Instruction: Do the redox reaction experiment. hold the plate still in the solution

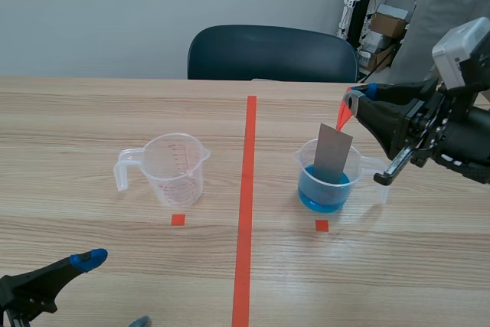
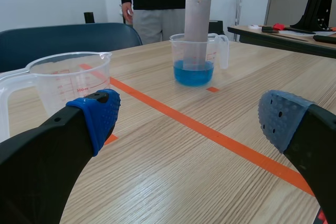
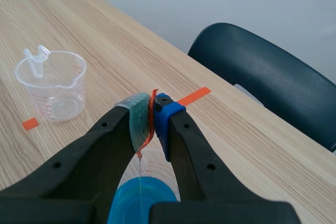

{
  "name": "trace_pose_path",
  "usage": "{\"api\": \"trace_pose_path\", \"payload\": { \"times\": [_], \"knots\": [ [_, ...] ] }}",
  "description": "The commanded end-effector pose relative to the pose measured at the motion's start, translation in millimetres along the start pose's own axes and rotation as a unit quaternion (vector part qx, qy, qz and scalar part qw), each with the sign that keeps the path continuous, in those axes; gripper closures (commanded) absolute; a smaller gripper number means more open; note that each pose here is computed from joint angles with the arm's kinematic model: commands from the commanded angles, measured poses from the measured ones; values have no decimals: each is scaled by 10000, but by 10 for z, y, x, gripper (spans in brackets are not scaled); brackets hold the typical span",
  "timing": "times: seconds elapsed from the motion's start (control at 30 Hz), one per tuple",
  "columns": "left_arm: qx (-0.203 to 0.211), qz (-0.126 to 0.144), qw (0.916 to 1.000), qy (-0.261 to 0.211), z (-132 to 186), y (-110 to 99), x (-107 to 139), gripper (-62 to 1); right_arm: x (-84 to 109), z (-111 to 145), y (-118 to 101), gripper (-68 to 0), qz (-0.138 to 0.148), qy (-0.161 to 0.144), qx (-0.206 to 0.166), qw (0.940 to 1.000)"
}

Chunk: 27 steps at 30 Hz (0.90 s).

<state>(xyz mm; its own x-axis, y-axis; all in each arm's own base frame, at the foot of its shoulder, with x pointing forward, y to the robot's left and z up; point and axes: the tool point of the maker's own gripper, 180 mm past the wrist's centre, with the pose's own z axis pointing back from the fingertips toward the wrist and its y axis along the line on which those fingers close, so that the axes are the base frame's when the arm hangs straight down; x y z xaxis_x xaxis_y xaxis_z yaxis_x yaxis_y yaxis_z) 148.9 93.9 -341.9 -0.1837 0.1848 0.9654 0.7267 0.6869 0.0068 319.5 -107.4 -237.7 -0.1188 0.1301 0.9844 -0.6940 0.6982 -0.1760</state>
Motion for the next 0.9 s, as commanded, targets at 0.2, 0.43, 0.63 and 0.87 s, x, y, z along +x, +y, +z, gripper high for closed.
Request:
{"api": "trace_pose_path", "payload": {
  "times": [0.2,0.43,0.63,0.87],
  "knots": [
    [-18,-49,9995,-322,-39,7,119,-557,93,-31,-47,-4,42,-121,-31,9999],
    [-19,-49,9995,-322,-39,7,119,-557,93,-31,-46,-4,41,-121,-29,9999],
    [-26,-57,9995,-311,-33,12,119,-557,92,-31,-47,-4,42,-119,-31,9999],
    [-77,-55,9995,-298,-33,-8,114,-557,94,-31,-46,-4,39,-124,-29,9999]
  ]
}}
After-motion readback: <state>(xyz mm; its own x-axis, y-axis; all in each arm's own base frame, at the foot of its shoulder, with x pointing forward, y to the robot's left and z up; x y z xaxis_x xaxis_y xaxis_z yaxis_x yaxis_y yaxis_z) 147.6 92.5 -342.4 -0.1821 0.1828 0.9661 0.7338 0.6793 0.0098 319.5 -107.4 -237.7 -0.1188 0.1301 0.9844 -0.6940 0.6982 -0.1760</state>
